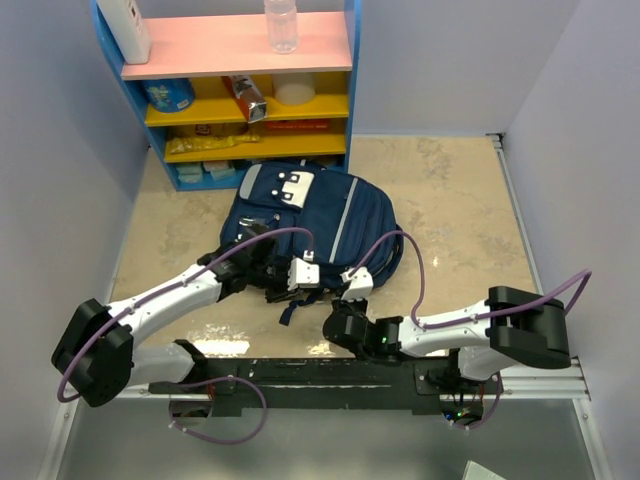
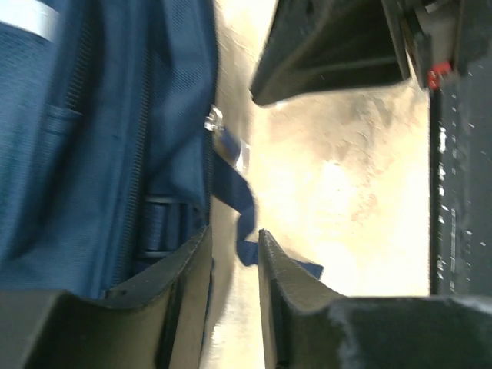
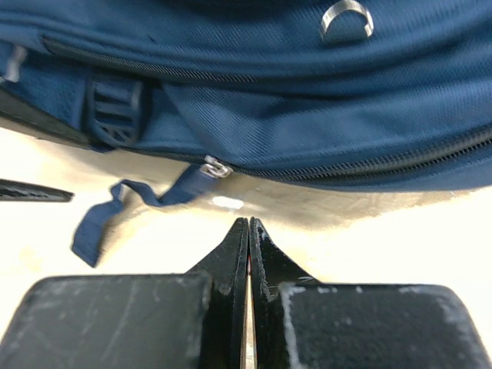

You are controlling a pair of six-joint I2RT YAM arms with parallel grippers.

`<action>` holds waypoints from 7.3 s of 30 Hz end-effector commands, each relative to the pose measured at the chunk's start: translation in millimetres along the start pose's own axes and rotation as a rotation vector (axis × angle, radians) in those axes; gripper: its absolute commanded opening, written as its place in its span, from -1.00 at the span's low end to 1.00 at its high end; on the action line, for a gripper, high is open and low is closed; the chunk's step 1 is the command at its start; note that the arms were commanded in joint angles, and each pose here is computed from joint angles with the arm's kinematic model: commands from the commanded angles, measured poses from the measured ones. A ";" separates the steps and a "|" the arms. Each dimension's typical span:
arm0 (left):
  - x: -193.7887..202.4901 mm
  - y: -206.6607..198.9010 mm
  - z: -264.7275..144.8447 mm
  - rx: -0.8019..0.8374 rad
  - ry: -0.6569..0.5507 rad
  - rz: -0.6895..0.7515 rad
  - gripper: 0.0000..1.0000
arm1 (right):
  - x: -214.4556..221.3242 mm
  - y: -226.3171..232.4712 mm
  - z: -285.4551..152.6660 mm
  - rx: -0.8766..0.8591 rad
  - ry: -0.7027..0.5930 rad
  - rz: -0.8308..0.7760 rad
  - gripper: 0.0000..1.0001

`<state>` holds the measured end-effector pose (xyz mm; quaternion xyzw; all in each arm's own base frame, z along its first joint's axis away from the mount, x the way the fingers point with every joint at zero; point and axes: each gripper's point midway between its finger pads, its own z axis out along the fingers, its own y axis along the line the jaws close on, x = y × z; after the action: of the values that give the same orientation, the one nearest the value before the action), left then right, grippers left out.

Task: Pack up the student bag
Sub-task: Zip the student bag at the center of the board.

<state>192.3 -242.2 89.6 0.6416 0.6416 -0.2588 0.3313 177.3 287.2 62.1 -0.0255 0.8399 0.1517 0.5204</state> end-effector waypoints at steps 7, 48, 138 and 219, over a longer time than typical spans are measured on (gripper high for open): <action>2.3 3.6 14.9 0.014 -0.022 0.028 -0.17 | 11.7 -1.8 3.3 -0.027 -0.007 -0.005 -0.54; -4.2 27.8 21.8 -0.065 -0.032 0.053 0.33 | -19.6 12.0 18.5 -0.054 -0.092 0.092 -1.00; 158.8 98.6 -97.9 -0.444 0.298 -0.110 -1.00 | -2.9 -49.6 -11.1 0.105 0.247 0.419 -0.07; 28.3 30.7 21.3 -0.104 -0.021 0.050 0.21 | -12.5 -10.1 -13.4 0.021 -0.037 0.040 0.22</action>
<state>211.0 -227.1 54.2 0.6234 0.6636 -0.2449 0.3331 159.8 261.6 56.0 -0.0227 0.8592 0.1501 0.4886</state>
